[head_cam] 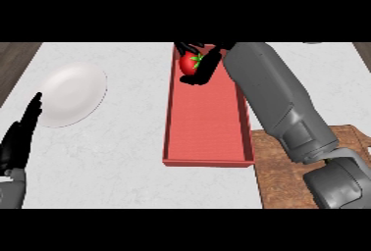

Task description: Pick the tomato from the cutting board and place it in the cardboard box

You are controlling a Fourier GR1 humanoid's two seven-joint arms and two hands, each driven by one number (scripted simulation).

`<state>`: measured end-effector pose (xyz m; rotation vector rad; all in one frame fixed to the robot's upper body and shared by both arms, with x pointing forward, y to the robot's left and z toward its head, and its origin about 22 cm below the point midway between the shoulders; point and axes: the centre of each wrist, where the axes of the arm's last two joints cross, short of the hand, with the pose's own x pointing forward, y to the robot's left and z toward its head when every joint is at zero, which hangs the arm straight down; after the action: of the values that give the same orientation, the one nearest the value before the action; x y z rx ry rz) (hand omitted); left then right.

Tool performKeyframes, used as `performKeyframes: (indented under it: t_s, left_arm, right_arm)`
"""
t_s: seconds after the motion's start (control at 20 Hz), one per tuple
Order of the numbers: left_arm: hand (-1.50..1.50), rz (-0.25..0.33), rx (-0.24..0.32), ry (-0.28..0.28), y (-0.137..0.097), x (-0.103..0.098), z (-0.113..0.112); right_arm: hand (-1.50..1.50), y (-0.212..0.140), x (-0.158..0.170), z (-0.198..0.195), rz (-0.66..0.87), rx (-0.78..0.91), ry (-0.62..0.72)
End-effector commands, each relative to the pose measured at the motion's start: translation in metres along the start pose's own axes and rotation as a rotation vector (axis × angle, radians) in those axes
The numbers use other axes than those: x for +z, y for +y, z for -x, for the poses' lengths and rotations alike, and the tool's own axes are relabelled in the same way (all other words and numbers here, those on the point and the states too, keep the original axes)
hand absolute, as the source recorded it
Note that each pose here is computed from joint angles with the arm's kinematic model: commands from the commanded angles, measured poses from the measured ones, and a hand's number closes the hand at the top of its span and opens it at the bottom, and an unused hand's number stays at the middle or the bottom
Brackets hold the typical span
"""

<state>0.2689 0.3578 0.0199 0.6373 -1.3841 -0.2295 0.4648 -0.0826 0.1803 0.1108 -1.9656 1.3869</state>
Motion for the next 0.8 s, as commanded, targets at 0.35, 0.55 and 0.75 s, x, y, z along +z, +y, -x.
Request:
performKeyframes:
  t_s: [0.35, 0.55, 0.75]
  left_arm:
    - [0.0, 0.039, 0.008, -0.028, -0.013, 0.0, -0.005]
    - [0.0, 0.067, 0.017, -0.032, -0.023, 0.005, -0.007]
    - [0.0, 0.053, -0.005, -0.046, -0.019, -0.019, -0.035]
  right_arm:
    - [-1.5, 0.052, -0.013, 0.011, -0.061, -0.071, 0.24]
    - [-1.5, 0.06, -0.007, 0.017, -0.058, -0.103, 0.229]
    - [-1.5, 0.059, -0.008, 0.015, 0.037, -0.144, 0.164]
